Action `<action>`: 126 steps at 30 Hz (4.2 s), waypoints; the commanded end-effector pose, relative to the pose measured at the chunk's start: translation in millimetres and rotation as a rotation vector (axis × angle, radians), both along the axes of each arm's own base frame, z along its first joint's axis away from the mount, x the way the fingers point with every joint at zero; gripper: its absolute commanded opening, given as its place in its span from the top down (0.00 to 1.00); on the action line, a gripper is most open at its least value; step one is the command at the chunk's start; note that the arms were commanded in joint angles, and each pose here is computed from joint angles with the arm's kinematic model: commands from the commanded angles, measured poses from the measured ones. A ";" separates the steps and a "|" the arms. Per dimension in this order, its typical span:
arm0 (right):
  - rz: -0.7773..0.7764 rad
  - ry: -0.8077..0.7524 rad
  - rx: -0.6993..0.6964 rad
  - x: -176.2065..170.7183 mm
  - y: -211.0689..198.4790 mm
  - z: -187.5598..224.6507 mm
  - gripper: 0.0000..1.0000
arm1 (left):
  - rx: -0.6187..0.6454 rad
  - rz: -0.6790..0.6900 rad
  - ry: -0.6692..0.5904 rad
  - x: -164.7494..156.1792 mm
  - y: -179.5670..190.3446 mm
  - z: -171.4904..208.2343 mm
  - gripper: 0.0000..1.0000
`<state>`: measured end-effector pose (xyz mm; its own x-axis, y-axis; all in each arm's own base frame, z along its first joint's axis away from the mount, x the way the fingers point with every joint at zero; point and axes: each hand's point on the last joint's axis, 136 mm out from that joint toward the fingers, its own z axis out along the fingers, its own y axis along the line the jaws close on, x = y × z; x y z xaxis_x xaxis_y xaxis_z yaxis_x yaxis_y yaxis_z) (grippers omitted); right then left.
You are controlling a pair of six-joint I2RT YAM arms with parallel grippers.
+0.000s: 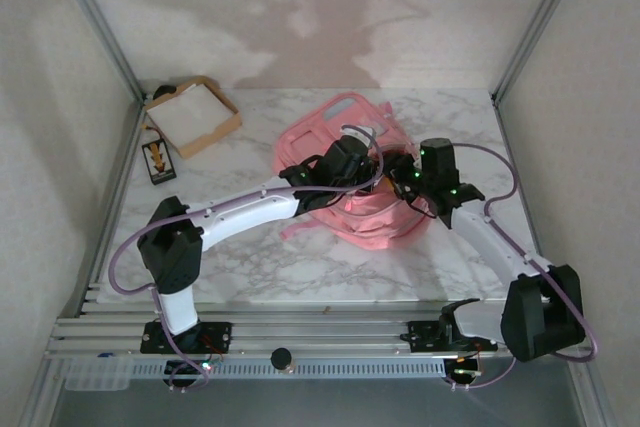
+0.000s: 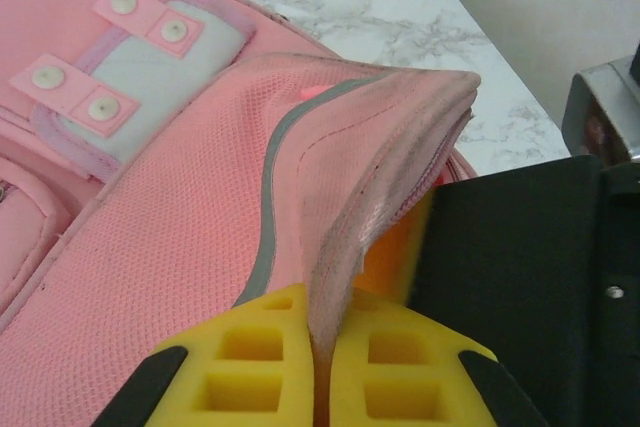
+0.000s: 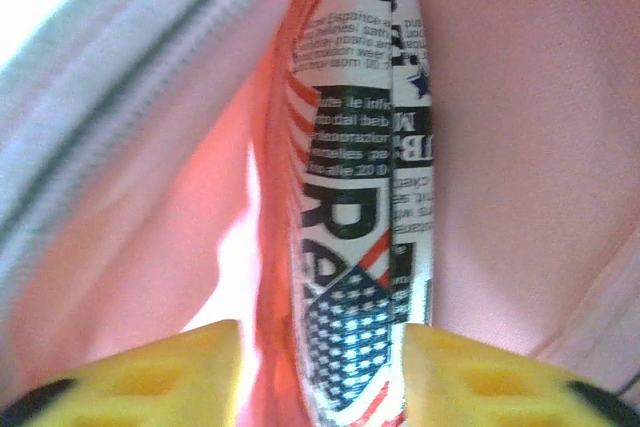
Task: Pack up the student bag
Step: Place the glasses case in the student bag, then close the student bag at the top-center of the table, then zip the student bag at the top-center of the table.
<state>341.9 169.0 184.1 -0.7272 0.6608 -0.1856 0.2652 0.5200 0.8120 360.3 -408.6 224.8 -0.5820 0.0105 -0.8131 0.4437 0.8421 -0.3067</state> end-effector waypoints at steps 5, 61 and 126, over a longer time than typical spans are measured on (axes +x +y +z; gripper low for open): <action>0.086 0.018 0.028 7.5 17.4 -12.9 0.76 | -0.165 -0.078 -0.071 -5.9 -26.9 58.8 1.00; 0.211 0.050 -0.812 -66.6 68.7 -62.7 0.66 | -0.458 0.268 0.336 -14.4 128.5 -40.5 0.49; 0.297 0.044 -0.755 -13.1 -13.8 -40.8 1.00 | -0.220 0.833 0.372 53.4 311.7 -106.7 1.00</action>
